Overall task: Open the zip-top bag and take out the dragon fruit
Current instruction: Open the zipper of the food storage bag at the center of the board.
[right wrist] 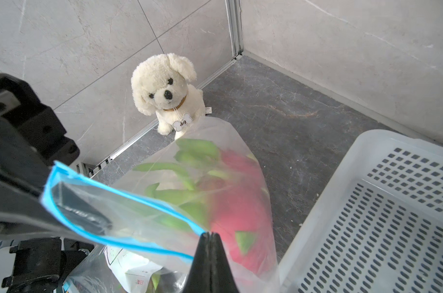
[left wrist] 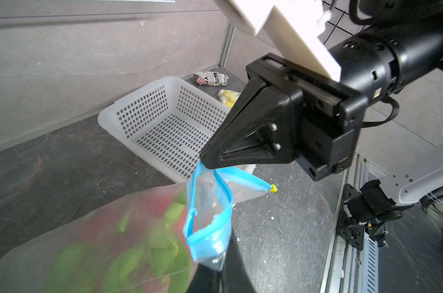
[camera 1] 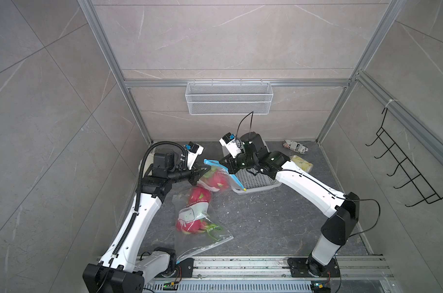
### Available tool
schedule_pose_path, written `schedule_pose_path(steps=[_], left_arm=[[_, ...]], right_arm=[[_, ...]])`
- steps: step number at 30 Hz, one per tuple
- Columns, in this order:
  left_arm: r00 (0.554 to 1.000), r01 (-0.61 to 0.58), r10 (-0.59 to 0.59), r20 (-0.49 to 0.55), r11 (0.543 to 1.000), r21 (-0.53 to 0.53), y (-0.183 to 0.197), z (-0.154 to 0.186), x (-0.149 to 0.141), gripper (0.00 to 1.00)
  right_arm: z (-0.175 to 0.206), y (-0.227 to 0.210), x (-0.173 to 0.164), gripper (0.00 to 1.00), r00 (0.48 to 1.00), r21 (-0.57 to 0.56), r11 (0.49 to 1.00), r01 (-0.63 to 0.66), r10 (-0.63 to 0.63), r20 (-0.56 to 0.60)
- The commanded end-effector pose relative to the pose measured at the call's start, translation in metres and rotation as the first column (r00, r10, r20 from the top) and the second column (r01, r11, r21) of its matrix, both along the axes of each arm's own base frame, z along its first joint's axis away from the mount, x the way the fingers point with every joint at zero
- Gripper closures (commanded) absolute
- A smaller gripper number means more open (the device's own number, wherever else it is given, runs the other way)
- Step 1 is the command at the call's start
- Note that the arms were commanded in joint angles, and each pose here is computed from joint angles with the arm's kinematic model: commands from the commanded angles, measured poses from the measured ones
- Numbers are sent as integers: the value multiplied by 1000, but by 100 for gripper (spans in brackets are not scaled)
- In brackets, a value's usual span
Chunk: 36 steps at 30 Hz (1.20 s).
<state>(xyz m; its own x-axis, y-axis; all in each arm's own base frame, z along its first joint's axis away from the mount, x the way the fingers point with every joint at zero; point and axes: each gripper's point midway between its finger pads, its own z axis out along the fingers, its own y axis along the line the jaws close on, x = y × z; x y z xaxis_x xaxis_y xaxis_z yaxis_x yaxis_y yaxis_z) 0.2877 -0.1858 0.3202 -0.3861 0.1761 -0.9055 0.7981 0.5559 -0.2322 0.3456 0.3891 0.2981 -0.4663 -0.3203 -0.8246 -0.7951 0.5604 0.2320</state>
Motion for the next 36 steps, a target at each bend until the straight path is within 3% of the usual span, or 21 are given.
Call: schedule_pose_path(steps=[1,5,8,12,17,21,30,36], left_arm=[[997,-4,8,82,999,-38,-2,34,6,100],[997,-55,58,60,998,-42,0,34,20,100],[997,-58,60,52,998,-37,0,32,23,100],[998,-35,37,50,999,-36,-2,33,20,100],[998,2,1,59,999,-53,-6,38,14,100],[998,14,-11,56,999,-44,-6,37,9,100],[996,58,-55,75,998,-39,-8,38,-1,100],[995,59,-55,80,997,-43,-8,39,-2,100]], right_arm=[[-11,6,-11,100,999,-15,999,-49,49,-16],[-14,2,-18,98,999,-51,998,-40,41,33],[-13,-1,-24,77,998,-51,997,-50,52,46],[-11,-6,-24,72,998,-51,998,-32,35,57],[-15,-9,-7,79,999,-53,998,19,-17,35],[-3,-16,4,74,999,27,999,39,-39,-7],[-2,-13,18,73,993,108,993,55,-42,-111],[-13,-1,14,87,991,97,995,20,-7,-137]])
